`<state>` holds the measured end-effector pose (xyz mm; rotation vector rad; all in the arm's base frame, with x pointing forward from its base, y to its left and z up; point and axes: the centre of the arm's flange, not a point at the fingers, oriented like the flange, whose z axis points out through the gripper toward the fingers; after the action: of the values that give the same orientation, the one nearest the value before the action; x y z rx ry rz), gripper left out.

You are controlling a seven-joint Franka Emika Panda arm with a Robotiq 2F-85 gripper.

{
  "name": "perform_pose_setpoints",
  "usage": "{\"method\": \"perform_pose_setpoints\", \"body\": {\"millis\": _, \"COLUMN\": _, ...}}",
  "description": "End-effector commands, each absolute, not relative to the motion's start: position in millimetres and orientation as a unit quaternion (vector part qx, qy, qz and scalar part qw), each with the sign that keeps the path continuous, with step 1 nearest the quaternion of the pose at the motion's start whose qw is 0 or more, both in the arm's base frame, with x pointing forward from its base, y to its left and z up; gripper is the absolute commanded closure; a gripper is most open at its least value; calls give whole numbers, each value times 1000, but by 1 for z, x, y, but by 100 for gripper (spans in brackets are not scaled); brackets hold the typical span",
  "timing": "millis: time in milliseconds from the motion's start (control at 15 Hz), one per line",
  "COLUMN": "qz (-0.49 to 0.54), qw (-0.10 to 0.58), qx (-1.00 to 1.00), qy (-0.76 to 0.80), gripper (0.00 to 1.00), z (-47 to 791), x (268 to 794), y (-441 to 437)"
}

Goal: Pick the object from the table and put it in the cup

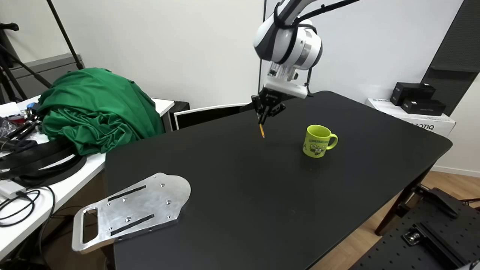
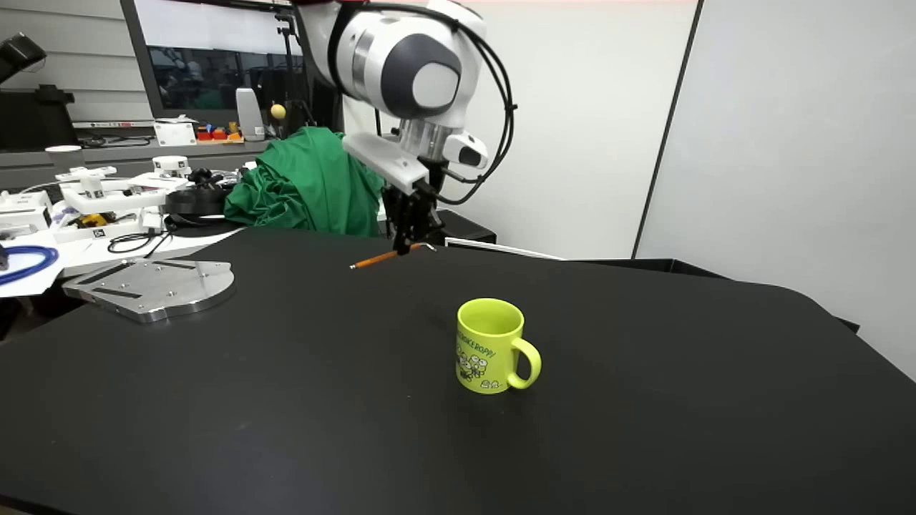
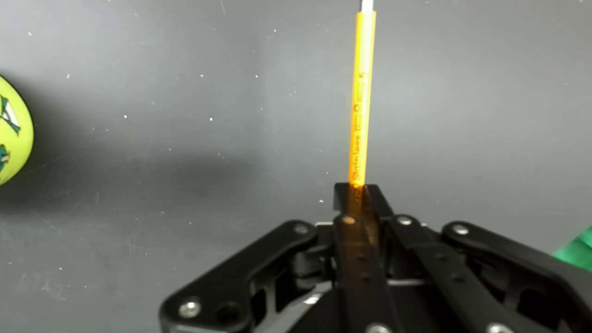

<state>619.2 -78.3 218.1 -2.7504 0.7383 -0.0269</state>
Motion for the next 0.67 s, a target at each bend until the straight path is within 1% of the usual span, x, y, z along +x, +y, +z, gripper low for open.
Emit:
{"method": "perform_pose_setpoints", "body": {"millis": 0, "qz": 18, "qw": 215, "qx": -923, "qy": 320, "gripper": 98, "z": 265, "x": 595, "y": -124}}
{"method": "perform_pose_setpoints", "body": {"millis": 267, "qz": 76, "qw": 283, "qx": -879, "qy": 375, "gripper": 98, "z": 286, "x": 566, "y": -177}}
{"method": "perform_pose_setpoints", "body": {"millis": 600, "qz": 154, "qw": 327, "qx": -835, "qy": 415, "gripper": 98, "z": 281, "x": 524, "y": -228}}
